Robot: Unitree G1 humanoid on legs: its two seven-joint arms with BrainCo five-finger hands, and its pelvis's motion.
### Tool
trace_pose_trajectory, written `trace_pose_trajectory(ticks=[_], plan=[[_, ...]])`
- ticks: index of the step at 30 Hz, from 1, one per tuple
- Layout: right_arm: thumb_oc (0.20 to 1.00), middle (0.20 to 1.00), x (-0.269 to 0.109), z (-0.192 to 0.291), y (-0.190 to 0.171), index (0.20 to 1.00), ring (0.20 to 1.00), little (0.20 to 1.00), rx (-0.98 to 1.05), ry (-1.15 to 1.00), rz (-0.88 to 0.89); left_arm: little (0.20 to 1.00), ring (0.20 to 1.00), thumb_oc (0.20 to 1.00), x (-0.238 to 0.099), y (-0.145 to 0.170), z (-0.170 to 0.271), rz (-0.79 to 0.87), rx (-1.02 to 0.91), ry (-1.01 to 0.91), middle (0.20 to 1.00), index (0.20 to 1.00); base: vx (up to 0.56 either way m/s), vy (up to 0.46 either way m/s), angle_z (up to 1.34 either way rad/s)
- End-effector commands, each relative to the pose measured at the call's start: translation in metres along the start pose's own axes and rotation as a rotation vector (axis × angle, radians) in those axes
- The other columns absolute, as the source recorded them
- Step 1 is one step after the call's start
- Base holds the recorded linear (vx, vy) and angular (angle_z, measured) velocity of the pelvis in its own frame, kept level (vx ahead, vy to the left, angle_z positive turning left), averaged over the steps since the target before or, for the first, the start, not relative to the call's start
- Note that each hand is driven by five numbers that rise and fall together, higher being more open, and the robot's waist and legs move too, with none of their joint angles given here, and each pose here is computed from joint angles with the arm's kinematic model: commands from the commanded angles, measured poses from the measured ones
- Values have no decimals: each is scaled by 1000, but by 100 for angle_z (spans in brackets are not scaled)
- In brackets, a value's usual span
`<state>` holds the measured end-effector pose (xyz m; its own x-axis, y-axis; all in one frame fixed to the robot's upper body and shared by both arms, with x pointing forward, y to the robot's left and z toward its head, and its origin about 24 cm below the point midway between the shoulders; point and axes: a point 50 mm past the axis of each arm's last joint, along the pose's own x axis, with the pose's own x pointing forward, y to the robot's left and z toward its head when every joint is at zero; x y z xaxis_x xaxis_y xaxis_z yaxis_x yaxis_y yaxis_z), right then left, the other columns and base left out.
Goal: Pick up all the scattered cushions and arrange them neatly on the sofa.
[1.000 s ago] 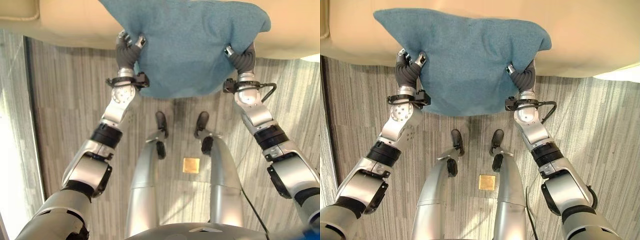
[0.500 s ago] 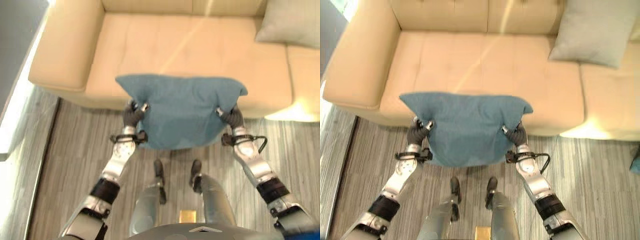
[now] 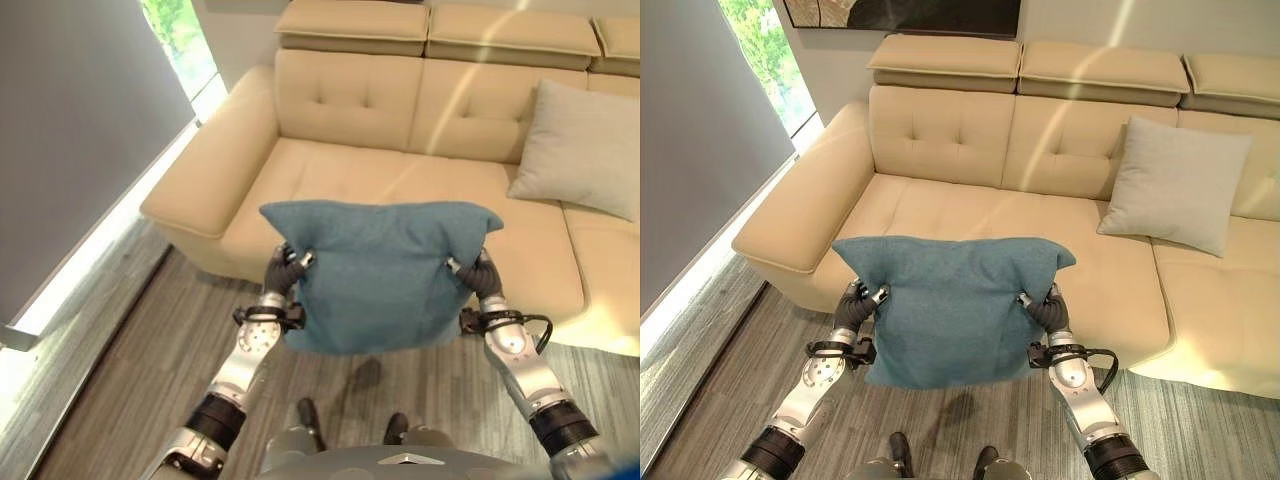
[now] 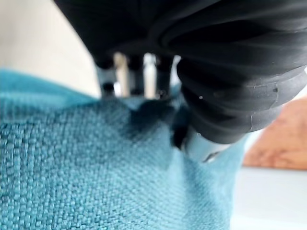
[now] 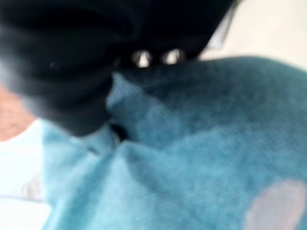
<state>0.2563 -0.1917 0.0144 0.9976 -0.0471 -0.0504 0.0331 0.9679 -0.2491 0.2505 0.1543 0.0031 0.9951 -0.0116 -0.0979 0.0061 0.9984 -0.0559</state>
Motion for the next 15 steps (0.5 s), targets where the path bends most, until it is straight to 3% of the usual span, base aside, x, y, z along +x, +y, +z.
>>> trace_pose_trajectory(ticks=[1, 8, 15], plan=[[200, 200, 14, 45, 9, 200, 200, 200, 53, -227, 16, 200, 200, 200, 9, 5, 38, -37, 36, -188, 200, 200, 185, 323, -32], [200, 200, 17, 53, 16, 200, 200, 200, 65, -260, 29, 200, 200, 200, 11, 7, 46, -45, 48, -222, 200, 200, 137, 189, -10], [200, 200, 18, 54, 10, 200, 200, 200, 52, -268, 16, 200, 200, 200, 15, -1, 47, -72, 41, -229, 200, 200, 265, -87, 41]])
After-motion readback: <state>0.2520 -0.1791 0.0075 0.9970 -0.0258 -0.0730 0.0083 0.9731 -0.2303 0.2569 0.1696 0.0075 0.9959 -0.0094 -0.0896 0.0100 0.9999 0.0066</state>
